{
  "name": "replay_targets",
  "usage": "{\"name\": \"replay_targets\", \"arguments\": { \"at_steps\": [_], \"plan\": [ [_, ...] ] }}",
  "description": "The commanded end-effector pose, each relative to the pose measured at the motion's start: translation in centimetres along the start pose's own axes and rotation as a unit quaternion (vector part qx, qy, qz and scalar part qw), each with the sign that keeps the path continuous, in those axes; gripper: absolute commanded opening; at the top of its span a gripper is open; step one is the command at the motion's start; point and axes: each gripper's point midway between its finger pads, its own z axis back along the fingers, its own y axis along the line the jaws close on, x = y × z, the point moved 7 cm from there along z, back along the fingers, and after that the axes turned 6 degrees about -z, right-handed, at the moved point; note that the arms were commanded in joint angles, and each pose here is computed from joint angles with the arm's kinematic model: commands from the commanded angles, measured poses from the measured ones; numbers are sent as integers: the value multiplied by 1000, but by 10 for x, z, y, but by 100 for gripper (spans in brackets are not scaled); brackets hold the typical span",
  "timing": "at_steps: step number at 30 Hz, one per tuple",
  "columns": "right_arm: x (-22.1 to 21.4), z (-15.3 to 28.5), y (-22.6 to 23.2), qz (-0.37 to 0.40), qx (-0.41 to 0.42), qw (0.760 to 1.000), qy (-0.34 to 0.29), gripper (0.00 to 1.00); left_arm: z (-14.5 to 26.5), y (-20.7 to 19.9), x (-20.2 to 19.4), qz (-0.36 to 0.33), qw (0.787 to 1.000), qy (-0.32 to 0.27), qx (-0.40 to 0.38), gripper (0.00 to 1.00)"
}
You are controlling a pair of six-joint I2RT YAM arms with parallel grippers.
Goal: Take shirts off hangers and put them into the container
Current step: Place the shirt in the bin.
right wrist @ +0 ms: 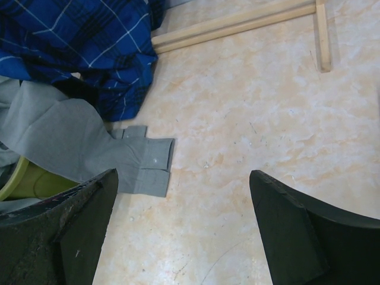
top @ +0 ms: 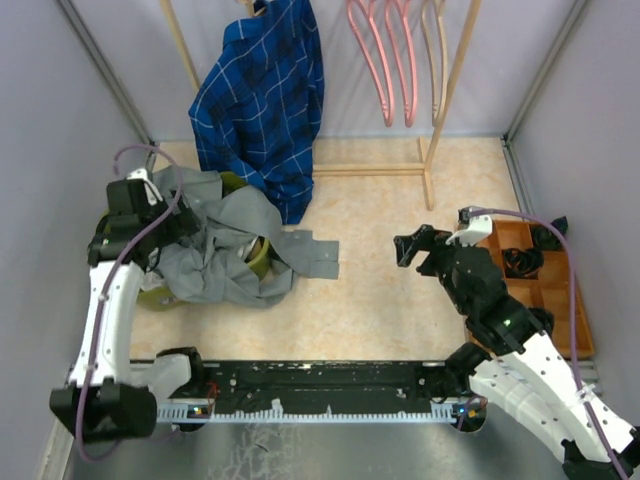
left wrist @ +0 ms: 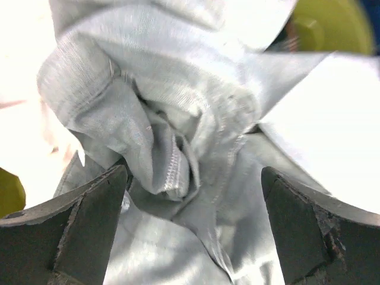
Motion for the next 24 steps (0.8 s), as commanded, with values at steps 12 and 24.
{"name": "replay_targets", "arguments": {
  "at_steps": [12, 24],
  "plan": [
    [4, -8, 11, -17, 22, 1000, -14, 92, 94, -91, 33, -61, 950, -161, -262, 97],
    [11, 0, 3, -24, -5, 999, -30, 93, 72, -227, -53, -362, 865, -102, -332, 98]
  ]
}}
